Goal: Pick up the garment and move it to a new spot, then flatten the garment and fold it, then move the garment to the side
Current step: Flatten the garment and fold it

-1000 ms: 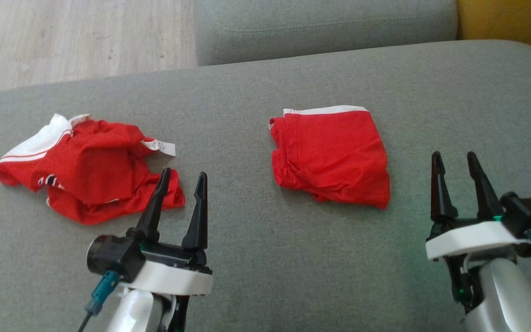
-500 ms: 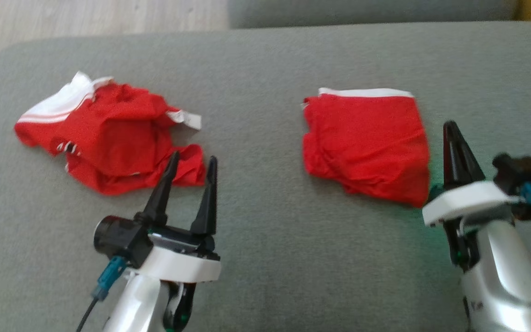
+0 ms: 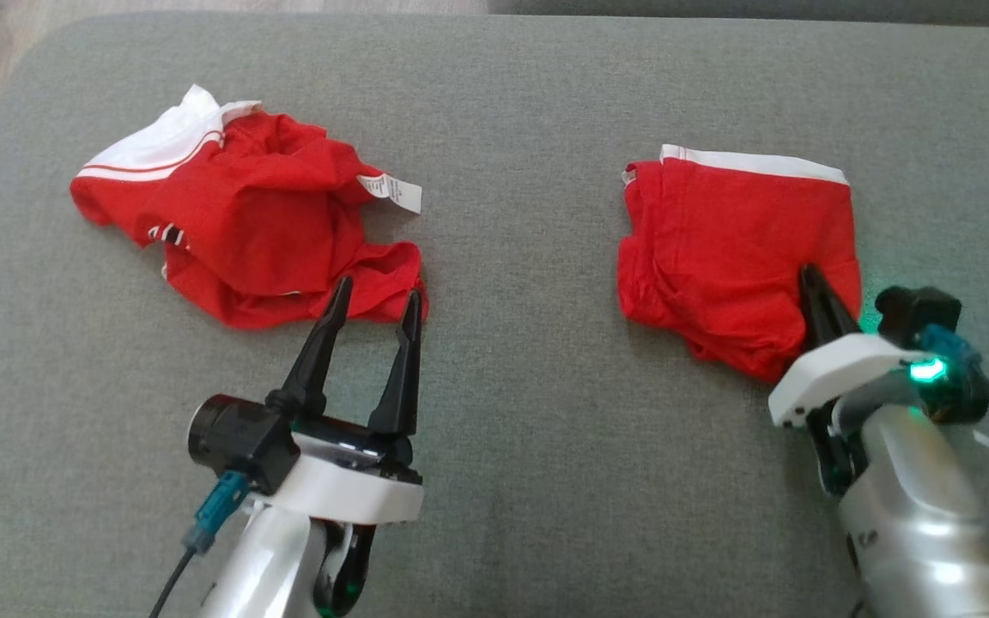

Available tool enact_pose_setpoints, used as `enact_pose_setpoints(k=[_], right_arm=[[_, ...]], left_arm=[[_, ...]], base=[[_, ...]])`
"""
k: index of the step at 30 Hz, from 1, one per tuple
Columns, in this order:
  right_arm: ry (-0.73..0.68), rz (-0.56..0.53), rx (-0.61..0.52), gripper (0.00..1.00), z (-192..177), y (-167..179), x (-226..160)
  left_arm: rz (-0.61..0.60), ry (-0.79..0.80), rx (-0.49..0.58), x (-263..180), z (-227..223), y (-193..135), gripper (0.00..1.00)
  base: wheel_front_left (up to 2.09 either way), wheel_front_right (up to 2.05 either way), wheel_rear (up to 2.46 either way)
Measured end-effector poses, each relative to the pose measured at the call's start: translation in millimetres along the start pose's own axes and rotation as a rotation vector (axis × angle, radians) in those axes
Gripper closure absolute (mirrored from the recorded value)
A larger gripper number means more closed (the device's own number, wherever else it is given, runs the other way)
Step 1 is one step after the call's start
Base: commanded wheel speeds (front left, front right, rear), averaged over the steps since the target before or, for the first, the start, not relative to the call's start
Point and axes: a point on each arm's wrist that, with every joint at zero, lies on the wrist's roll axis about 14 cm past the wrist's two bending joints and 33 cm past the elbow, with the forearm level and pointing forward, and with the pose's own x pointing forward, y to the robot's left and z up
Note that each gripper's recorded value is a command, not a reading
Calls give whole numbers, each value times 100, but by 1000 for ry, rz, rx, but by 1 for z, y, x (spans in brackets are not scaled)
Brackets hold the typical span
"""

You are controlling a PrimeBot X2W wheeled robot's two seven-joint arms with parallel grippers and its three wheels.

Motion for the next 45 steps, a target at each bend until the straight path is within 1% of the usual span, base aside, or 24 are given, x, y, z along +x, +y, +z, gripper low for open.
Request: enact_pose_setpoints(k=[7,10,12,14,15,16,18,22,26,28,31,35,38,41,45], right_arm=[[-126,7,-13,100,50,4,20],[-145,-5,-27,100,63,-1,30],[-117,-23,-32,100,59,-9,36],[-45,-39,-28,100,44,-15,39],[-45,-39,-28,100,44,-15,39],[-5,-41,-23,100,33,-16,40],[29,-27,-28,100,22,-10,43],[-11,31,-55,100,33,12,53],[-53,125,-66,100,42,51,53],[-47,173,-86,100,38,67,50],[-26,223,-113,100,30,81,45],[46,276,-130,100,5,94,32],[51,289,-118,100,4,96,27],[35,278,-106,100,10,92,22],[-39,232,-68,100,34,75,16]], left_arm=[[15,-14,0,-6,6,3,0],[32,-12,1,-9,6,7,0],[41,-8,2,-11,5,9,0],[55,-7,-2,-14,5,13,0],[55,-7,-2,-14,5,13,0],[62,-6,-5,-15,5,14,0],[78,-7,-7,-17,6,18,0],[97,-16,-3,-15,9,24,0],[99,-23,-1,-15,11,24,0],[95,-25,-2,-14,12,23,0],[87,-28,-3,-13,13,21,0],[76,-31,-4,-11,14,17,0],[61,-30,-7,-8,13,13,0],[39,-34,-1,-4,14,7,0],[12,-52,1,1,19,-1,0]], base=[[0,0,0],[0,0,0],[0,0,0],[0,0,0],[0,0,0],[0,0,0],[0,0,0],[0,0,0],[0,0,0],[0,0,0],[0,0,0],[0,0,0],[0,0,0],[0,0,0],[0,0,0]])
